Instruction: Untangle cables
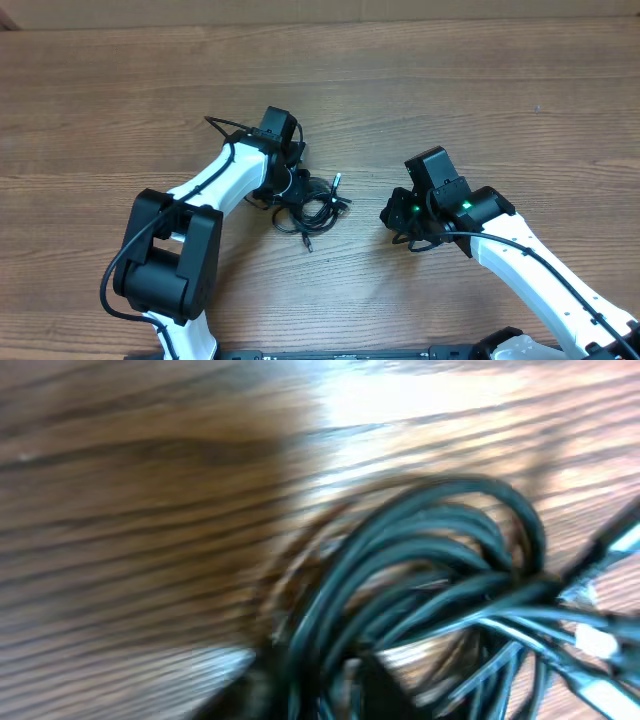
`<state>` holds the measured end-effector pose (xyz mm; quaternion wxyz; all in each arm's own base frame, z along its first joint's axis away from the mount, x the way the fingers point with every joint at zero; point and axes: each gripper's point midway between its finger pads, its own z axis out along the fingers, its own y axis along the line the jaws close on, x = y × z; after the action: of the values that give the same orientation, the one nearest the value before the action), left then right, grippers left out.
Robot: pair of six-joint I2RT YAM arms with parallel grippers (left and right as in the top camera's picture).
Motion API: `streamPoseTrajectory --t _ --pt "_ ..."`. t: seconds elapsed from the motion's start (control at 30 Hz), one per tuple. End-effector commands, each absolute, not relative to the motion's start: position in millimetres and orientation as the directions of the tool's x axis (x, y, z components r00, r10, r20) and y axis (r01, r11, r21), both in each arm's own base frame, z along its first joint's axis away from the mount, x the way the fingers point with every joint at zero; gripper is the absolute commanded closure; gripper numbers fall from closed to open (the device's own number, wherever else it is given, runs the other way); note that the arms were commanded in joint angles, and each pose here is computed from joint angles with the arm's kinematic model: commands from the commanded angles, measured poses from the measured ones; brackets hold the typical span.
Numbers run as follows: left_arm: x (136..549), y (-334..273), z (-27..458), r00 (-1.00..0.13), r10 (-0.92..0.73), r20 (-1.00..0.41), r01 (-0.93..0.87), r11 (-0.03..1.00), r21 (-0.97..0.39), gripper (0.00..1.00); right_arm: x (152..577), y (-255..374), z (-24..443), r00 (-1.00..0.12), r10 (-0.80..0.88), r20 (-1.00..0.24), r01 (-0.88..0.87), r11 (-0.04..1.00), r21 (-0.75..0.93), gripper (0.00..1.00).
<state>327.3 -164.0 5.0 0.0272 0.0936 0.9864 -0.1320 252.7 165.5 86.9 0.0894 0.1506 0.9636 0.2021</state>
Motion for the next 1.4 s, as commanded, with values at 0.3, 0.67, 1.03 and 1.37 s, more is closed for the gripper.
streamPoseTrajectory --t 0.3,0.67,1.03,1.37 --pt "339.8 -188.3 39.1 -0.959 0.259 -0.116 0.284 0.891 -0.355 0.96 256.8 168.8 92.7 -0.941 0.315 -0.123 0.234 0.868 0.437 0.78" --pt "350.2 -195.2 117.8 -0.893 0.329 -0.307 0.425 0.84 -0.336 0.96 266.9 218.8 128.1 -0.943 -0.023 -0.331 -0.229 0.767 0.599 0.66" --pt "310.6 -227.0 118.6 -0.812 0.508 -0.287 0.583 0.718 -0.38 0.96 274.2 213.5 126.7 -0.906 -0.089 -0.413 -0.317 0.789 0.526 0.62" --pt "292.3 -249.2 118.5 -0.702 0.635 -0.323 0.712 0.61 -0.349 0.96 272.6 213.4 125.5 -0.853 -0.205 -0.479 -0.443 0.769 0.46 0.61"
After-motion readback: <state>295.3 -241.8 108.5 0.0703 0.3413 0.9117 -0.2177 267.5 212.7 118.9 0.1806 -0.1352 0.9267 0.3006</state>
